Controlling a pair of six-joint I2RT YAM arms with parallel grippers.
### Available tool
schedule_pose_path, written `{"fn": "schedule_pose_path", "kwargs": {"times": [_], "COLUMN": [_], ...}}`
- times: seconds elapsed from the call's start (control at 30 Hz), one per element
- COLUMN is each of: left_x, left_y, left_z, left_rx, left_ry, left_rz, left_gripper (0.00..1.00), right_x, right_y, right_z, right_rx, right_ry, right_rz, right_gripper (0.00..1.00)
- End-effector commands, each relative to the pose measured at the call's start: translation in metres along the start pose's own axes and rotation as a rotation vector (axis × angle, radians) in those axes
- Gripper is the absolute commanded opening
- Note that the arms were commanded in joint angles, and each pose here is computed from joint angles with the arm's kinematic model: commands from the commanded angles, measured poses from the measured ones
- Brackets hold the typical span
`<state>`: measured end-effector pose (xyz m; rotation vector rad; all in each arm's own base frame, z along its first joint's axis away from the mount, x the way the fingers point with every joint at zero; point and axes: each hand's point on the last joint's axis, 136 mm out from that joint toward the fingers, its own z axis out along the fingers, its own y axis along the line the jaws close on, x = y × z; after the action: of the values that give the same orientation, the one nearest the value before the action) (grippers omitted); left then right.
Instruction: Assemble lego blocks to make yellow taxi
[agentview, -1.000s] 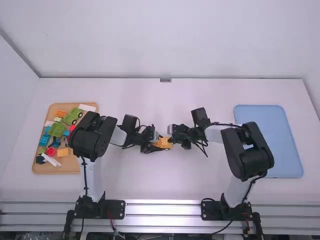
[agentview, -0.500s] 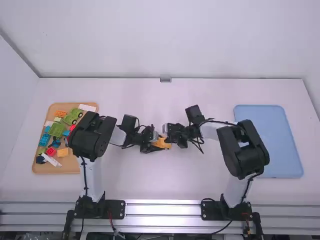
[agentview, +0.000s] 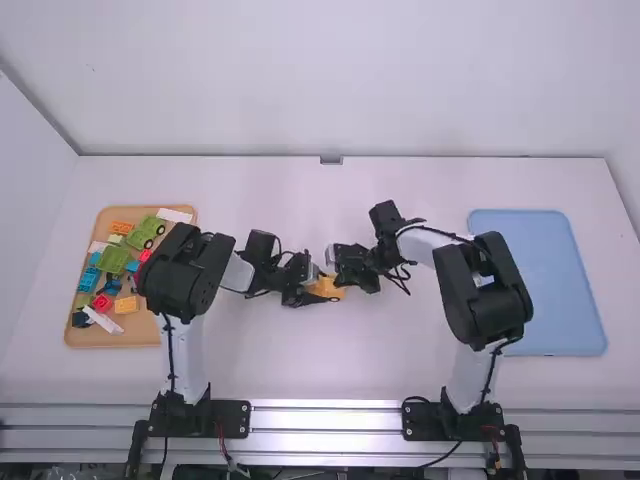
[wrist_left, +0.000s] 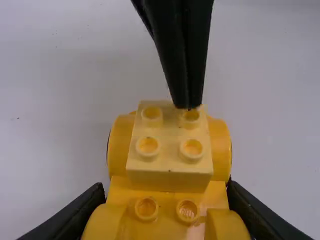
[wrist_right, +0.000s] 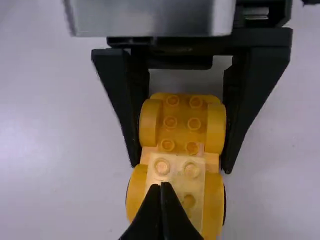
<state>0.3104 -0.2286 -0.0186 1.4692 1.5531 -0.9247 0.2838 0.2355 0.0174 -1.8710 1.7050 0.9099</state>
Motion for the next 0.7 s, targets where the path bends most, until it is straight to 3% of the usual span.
{"fn": "schedule_pose_path", "kwargs": {"times": [0.0, 0.07, 0.13, 0.17, 0.2, 0.27, 0.53, 0.67], "left_x": [0.028, 0.035, 0.04, 0.041, 0.041, 0.04, 0.04, 0.014], "left_y": [-0.008, -0.006, -0.007, -0.007, -0.007, -0.011, -0.003, -0.001], "left_z": [0.002, 0.003, 0.003, 0.003, 0.003, 0.003, -0.011, -0.031], "left_rx": [-0.023, -0.049, -0.059, -0.06, -0.06, -0.052, -0.167, -0.258], "left_ry": [0.104, 0.143, 0.172, 0.174, 0.176, 0.164, 0.204, 0.202], "left_rz": [-0.113, -0.143, -0.146, -0.147, -0.148, -0.142, -0.148, -0.074], "left_gripper": [0.57, 0.62, 0.66, 0.68, 0.74, 0.98, 0.99, 0.99], "right_x": [-0.023, -0.033, -0.042, -0.043, -0.047, -0.051, -0.053, -0.056], "right_y": [-0.018, -0.025, -0.03, -0.031, -0.034, -0.041, -0.04, -0.039], "right_z": [-0.032, -0.048, -0.061, -0.063, -0.069, -0.078, -0.076, -0.073], "right_rx": [0.092, 0.142, 0.187, 0.195, 0.222, 0.268, 0.268, 0.266], "right_ry": [-0.039, -0.049, -0.056, -0.055, -0.056, -0.059, -0.053, -0.051], "right_rz": [-0.091, -0.113, -0.101, -0.098, -0.091, -0.062, -0.018, -0.032], "right_gripper": [0.15, 0.31, 0.58, 0.64, 0.99, 0.99, 0.99, 0.99]}}
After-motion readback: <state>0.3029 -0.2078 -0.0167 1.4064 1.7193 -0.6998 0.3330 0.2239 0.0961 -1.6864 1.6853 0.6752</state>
